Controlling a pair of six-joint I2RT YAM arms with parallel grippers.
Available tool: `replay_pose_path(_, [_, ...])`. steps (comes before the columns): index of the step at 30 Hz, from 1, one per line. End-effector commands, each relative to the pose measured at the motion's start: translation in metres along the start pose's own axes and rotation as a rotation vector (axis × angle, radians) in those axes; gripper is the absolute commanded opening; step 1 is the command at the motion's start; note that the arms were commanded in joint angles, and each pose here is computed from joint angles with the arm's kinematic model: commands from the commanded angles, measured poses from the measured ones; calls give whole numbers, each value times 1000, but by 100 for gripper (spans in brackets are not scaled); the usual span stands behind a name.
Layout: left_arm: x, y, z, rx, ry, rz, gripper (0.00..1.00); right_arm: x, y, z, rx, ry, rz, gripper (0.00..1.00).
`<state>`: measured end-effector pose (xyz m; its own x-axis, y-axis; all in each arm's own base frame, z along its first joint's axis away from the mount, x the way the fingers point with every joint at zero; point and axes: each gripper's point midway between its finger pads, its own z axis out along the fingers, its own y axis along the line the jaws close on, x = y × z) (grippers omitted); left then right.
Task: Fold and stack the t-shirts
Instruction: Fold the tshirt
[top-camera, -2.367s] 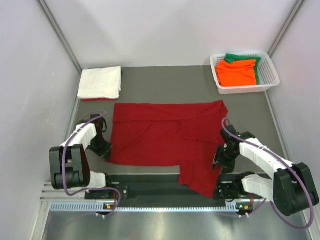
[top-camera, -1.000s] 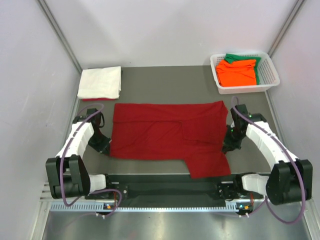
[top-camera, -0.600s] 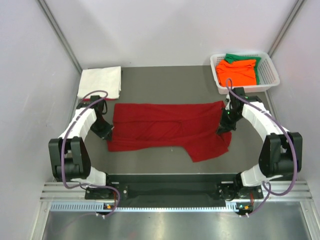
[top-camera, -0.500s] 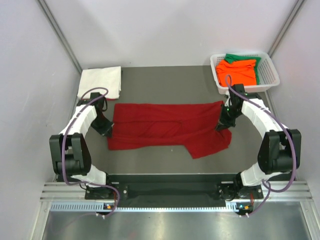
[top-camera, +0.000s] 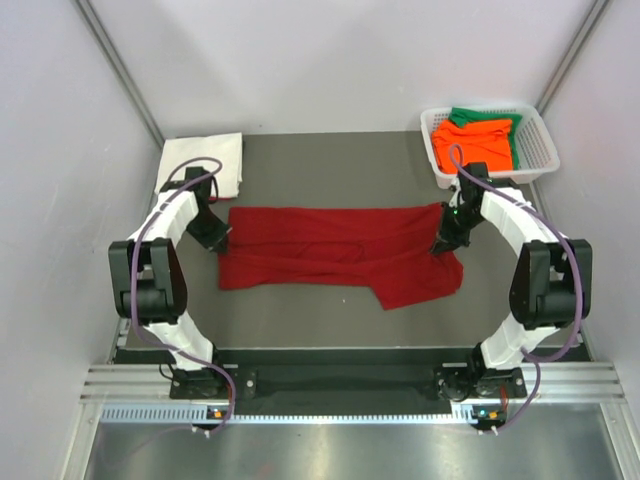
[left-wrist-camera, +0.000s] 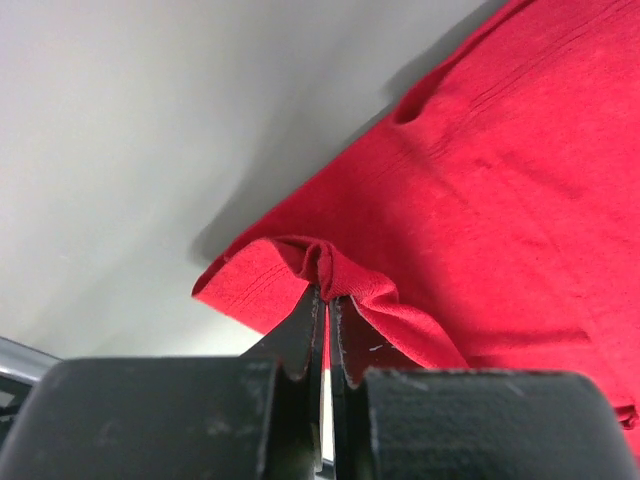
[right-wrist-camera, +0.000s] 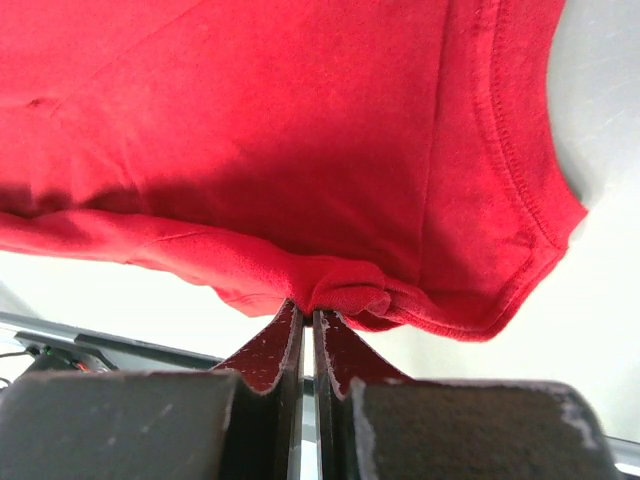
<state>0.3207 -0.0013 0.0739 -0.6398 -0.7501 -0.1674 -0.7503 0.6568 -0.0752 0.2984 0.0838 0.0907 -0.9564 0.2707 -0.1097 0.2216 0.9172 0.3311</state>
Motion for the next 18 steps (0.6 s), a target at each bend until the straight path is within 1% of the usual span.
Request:
replay_pose_path(1, [-21,-17,-4,38,-61,17,0,-25,4,-6,-27,-64,-17,0])
replay_pose_path(8, [-35,-28,8,8,-60,38,0,-33,2,8,-28,-45,-12,0])
replay_pose_path(11, [-41,-33,10,8,-68,43,0,-42,3,9,-30,-57,-5,0])
replay_pose_path(18, [-42,-30,18,-21,-59,59,0,-58,4,18,-36,-57,-3,0])
